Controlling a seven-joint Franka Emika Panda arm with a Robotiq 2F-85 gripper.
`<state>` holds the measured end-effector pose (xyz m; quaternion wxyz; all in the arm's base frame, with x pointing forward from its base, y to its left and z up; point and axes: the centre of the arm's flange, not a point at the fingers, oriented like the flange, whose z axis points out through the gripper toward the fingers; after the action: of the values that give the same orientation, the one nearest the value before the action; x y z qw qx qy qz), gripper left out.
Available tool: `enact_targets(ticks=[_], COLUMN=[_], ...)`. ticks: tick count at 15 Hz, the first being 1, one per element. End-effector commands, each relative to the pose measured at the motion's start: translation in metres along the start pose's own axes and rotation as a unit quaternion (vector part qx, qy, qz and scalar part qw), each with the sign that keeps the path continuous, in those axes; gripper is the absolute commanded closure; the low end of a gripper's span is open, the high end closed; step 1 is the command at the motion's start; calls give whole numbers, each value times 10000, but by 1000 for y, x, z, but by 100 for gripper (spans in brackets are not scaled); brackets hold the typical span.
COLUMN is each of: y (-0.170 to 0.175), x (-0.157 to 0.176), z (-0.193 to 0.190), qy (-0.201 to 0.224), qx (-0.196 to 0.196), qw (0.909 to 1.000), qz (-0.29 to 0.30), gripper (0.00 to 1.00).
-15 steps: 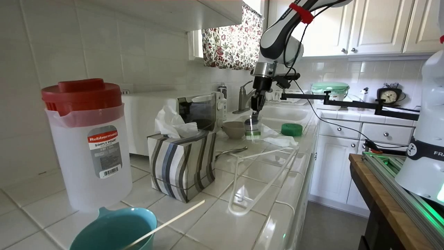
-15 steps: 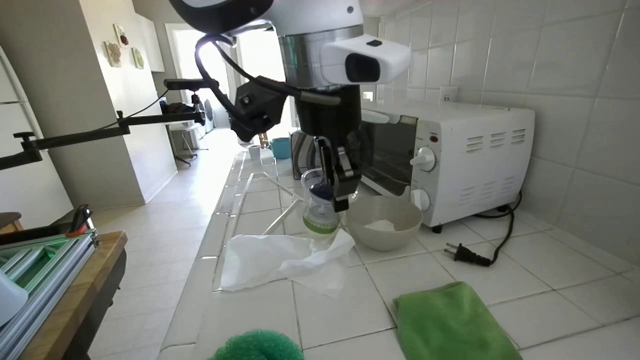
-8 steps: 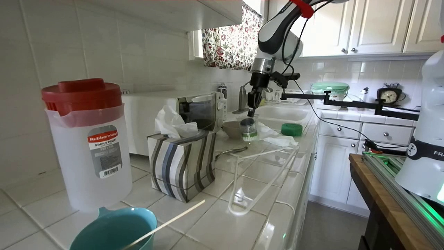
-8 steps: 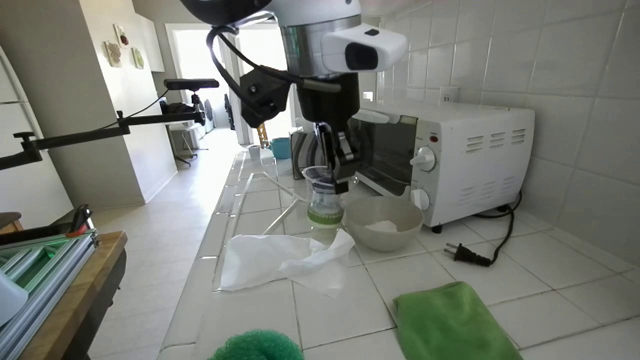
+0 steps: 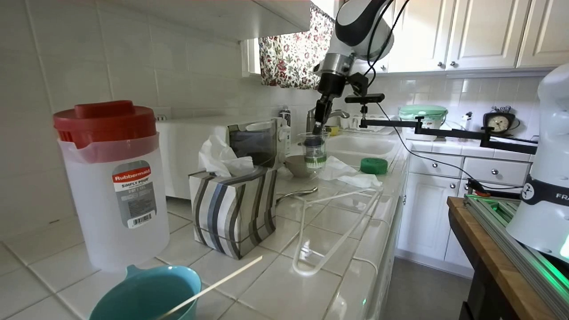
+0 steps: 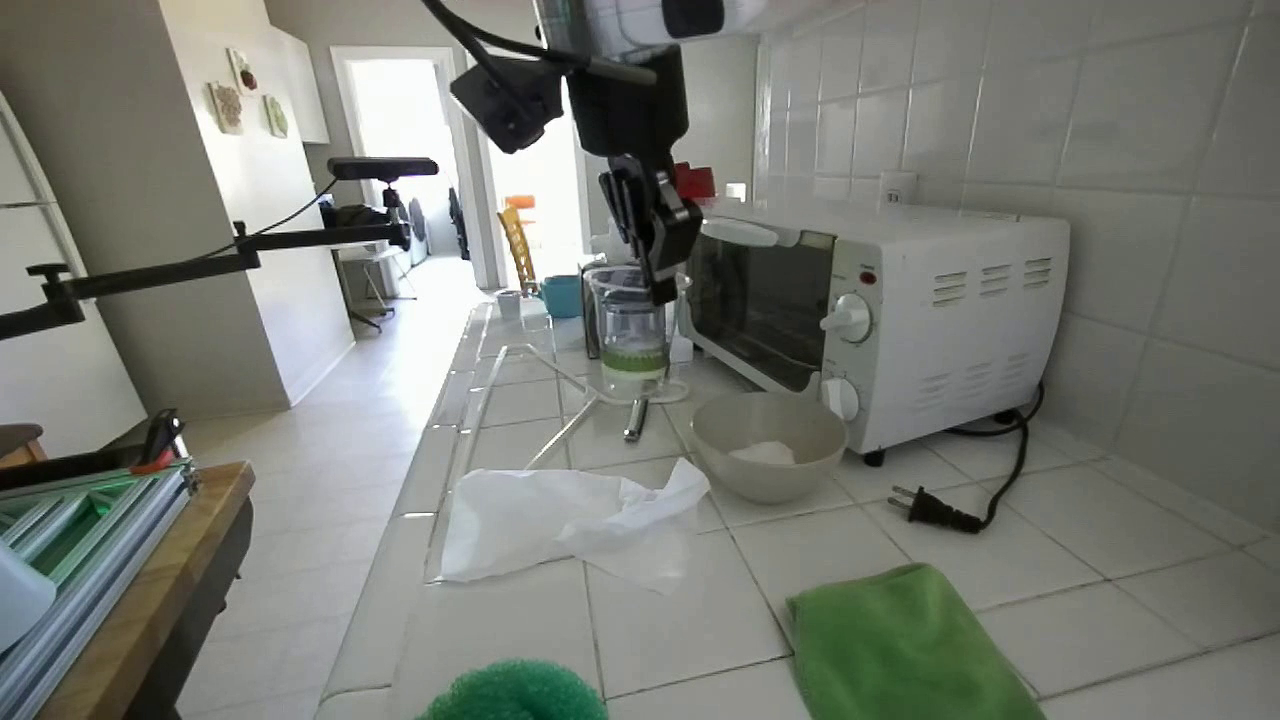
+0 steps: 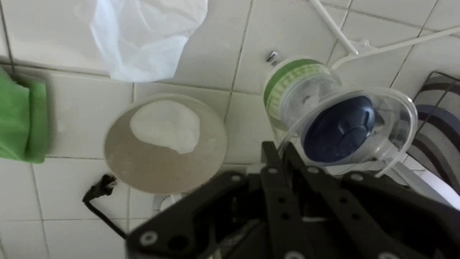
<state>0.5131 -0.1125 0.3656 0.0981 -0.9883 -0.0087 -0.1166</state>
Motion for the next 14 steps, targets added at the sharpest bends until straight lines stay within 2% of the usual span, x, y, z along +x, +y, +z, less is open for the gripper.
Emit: enact_targets(ticks=[1,4,8,11,14], y=[-34,-67,-95,-100,-101], x=[-25,-41,-50,-55,-59], z=[-13,-15,-18,-24,-24], qy=[-215,-441,-489,-417,-461], qx=[-655,-1390,-2458,-3268,-4023], qw=[9956,9821,9522,9215,8815], qz=[-631,-1190,-1748,-2055,-2429], gripper=[98,98,98,98,98])
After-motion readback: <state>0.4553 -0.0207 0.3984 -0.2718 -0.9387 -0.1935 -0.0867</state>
